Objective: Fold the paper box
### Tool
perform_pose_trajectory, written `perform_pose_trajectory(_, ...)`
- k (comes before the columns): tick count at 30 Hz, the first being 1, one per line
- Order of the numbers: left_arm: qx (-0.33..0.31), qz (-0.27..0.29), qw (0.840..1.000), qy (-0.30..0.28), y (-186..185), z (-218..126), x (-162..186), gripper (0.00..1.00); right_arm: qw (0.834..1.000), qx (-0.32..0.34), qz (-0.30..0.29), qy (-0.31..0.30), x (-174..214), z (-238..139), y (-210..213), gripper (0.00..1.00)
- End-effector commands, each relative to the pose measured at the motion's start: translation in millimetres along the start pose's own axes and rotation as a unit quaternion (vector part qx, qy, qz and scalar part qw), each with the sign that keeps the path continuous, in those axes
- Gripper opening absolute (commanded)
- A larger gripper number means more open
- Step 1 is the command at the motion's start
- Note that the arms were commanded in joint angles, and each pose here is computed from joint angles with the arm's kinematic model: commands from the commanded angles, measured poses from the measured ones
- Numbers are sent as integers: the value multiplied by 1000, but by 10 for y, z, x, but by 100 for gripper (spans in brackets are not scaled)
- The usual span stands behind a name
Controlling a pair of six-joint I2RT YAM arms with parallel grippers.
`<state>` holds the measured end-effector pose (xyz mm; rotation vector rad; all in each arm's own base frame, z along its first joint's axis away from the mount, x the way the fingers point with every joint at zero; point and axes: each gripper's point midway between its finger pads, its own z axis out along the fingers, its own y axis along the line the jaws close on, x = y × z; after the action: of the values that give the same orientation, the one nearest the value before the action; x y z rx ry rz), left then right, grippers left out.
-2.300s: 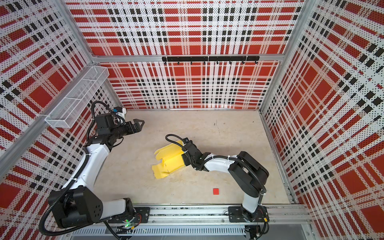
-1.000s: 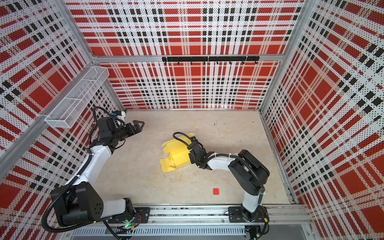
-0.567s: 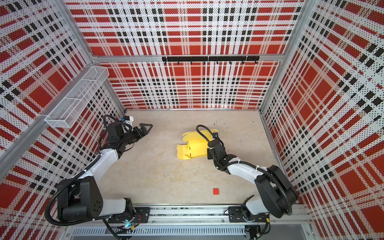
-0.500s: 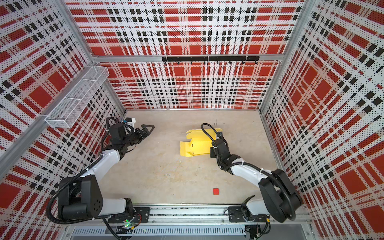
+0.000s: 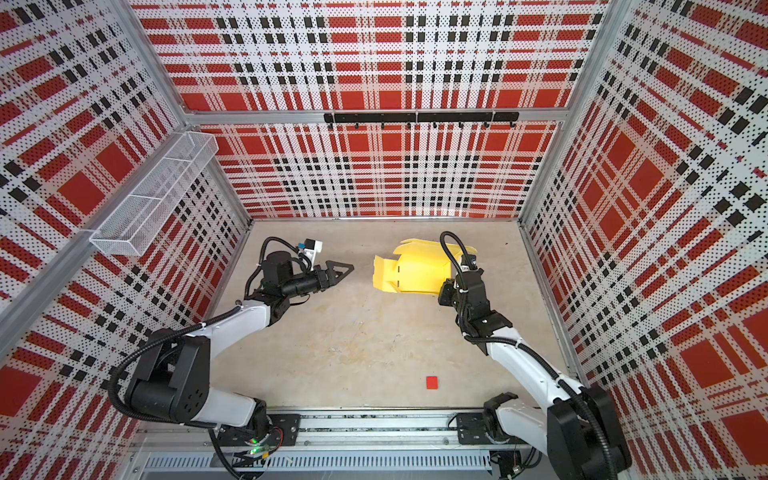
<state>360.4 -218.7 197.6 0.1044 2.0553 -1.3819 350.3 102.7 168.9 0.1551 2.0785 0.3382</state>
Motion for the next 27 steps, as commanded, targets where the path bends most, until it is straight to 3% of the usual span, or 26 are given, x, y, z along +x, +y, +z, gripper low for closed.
perform_pose_trajectory(1,51,41,998,6,-310,76,-54,100,998,-54,29,-17,-189,-64,206,0)
perform_pose_trajectory(8,77,45,996,23,-494,190,29,93,995,-93,35,-8,-156,-36,345,0)
perform_pose_trajectory(14,74,32,997,14,-488,193,5,78,993,-106,47,3,-56,10,370,0)
perform_pose_trajectory(27,110,43,993,21,-683,257,55,73,994,-103,38,24,83,123,380,0)
